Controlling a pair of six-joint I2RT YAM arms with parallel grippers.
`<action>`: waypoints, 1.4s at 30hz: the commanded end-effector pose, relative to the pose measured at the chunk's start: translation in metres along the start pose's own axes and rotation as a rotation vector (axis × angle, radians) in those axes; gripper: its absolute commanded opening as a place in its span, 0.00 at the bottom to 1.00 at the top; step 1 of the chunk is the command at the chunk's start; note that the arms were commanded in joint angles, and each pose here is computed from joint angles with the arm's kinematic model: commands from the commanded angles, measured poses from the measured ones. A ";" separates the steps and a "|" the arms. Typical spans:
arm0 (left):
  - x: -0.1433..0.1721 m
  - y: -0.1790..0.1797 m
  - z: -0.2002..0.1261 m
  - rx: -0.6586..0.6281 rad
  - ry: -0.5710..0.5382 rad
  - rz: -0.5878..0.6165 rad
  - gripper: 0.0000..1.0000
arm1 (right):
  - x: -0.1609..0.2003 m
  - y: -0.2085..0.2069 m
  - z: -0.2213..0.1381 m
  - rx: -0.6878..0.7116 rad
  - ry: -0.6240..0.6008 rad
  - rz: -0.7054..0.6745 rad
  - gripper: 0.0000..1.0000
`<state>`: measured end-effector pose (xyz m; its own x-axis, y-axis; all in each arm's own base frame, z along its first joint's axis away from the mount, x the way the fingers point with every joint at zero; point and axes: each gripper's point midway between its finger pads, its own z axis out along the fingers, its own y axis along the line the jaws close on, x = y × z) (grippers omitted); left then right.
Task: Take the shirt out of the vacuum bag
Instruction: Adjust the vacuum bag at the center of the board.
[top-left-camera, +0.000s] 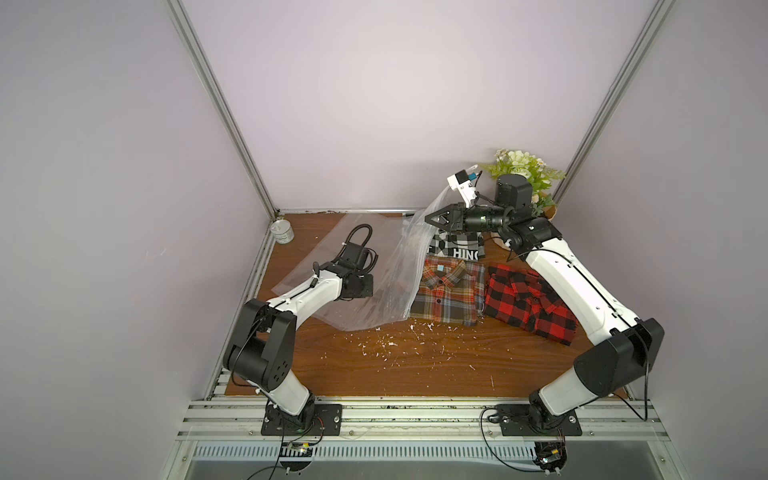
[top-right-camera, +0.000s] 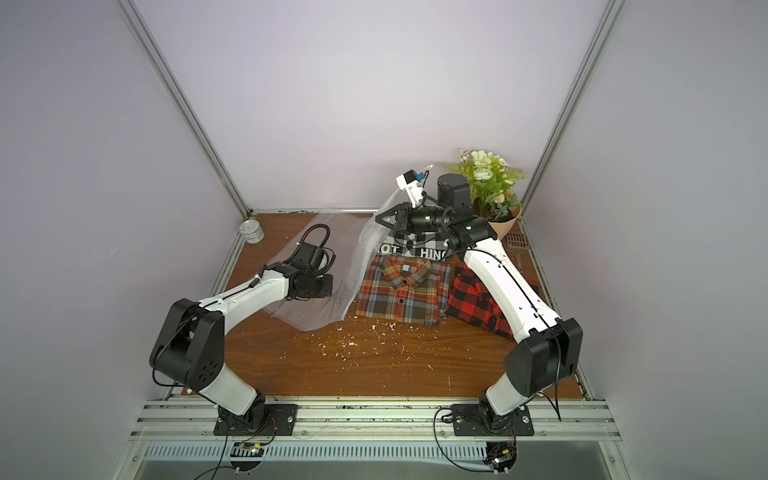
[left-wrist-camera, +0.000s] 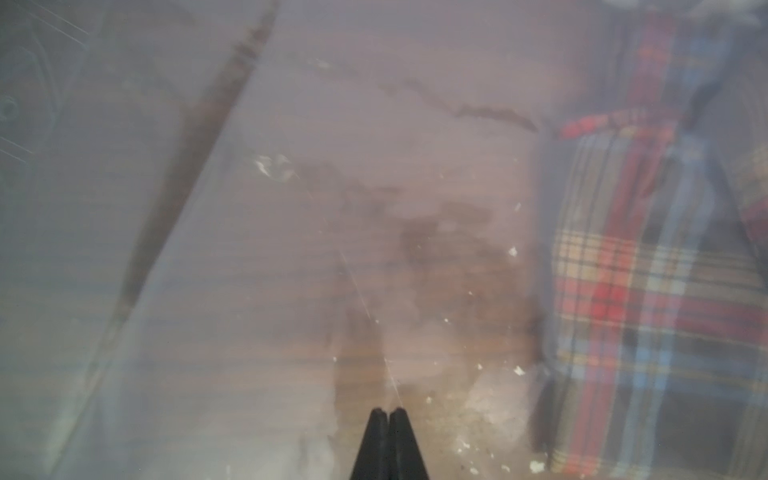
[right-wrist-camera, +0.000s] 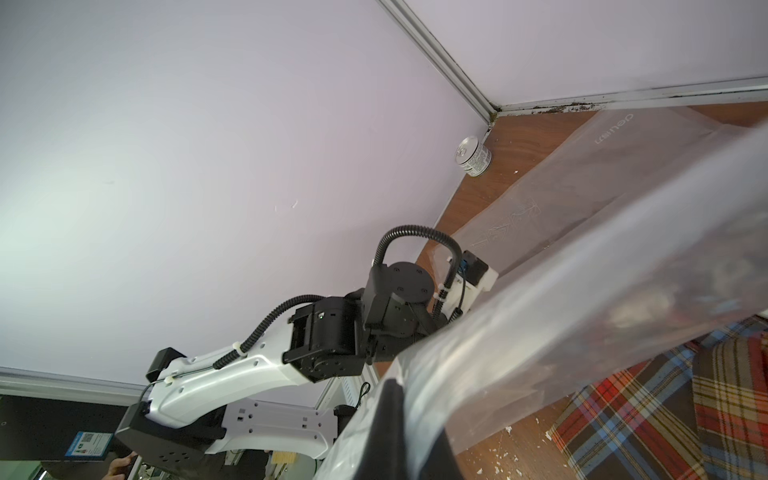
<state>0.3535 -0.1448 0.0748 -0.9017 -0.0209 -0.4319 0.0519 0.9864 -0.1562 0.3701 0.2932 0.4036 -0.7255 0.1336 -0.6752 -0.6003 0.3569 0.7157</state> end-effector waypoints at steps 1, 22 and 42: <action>0.007 -0.013 0.002 0.029 -0.001 -0.012 0.02 | -0.002 0.010 0.004 -0.033 0.031 -0.039 0.00; -0.002 -0.024 -0.065 0.195 -0.143 -0.140 0.03 | 0.009 -0.017 0.093 -0.015 0.142 -0.008 0.00; -0.035 0.066 -0.110 0.008 -0.357 -0.284 0.05 | 0.014 -0.010 0.129 -0.011 0.190 -0.028 0.00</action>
<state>0.3383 -0.0658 0.1953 -0.6420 -0.3724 -0.6702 -0.1563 0.9194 -0.3611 0.4251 0.4213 0.3336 -0.8047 -0.0495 -0.5916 -0.5682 0.3527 0.7434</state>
